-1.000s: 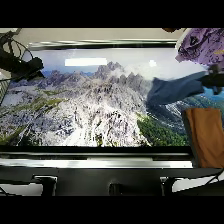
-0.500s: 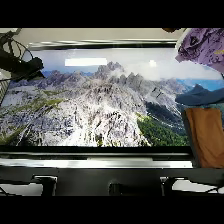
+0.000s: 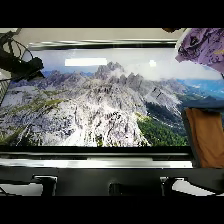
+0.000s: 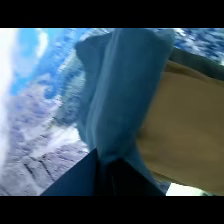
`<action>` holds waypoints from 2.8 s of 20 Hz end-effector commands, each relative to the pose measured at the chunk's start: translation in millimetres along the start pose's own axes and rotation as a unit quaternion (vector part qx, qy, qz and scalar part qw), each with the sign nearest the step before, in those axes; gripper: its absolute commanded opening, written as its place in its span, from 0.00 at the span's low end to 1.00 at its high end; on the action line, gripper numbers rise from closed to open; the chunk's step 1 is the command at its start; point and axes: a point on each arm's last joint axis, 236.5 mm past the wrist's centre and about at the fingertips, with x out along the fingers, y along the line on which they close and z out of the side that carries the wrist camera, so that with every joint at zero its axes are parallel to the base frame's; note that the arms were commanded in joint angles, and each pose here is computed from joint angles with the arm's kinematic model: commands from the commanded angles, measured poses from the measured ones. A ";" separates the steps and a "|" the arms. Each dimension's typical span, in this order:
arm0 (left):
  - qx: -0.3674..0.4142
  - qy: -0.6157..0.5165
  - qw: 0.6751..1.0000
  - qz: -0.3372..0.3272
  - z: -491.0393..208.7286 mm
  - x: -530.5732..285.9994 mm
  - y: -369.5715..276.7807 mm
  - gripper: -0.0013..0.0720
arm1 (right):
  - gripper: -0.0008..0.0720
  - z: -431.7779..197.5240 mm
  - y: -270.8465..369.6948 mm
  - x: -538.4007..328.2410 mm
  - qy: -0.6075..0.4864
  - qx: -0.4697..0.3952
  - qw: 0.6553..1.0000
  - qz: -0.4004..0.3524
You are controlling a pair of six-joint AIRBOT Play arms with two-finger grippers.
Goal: Fold the clothes and pants, and hang the long-sleeved shirts on hangers.
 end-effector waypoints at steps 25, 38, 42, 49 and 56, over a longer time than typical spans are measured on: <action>-0.001 -0.001 1.000 0.002 0.4 -0.1 1.3 0.04 | 0.05 -113.3 -236.5 54.0 0.152 -0.140 0.914 -0.349; 0.000 -0.001 1.000 0.002 0.4 -0.1 1.3 0.04 | 0.64 -95.4 -238.5 50.2 0.129 -0.171 0.908 -0.360; 0.023 0.002 1.000 0.003 -1.0 -1.0 1.5 0.04 | 0.56 -78.2 -88.1 59.5 0.065 -0.206 0.972 -0.091; 0.106 0.000 0.994 0.010 -30.1 -24.5 -1.7 0.04 | 0.05 -288.7 130.9 2.2 0.087 -0.511 0.826 0.223; 0.147 -0.029 0.989 0.022 -90.2 -57.1 1.0 0.04 | 0.05 -441.8 112.0 -40.0 0.119 -0.671 0.695 0.230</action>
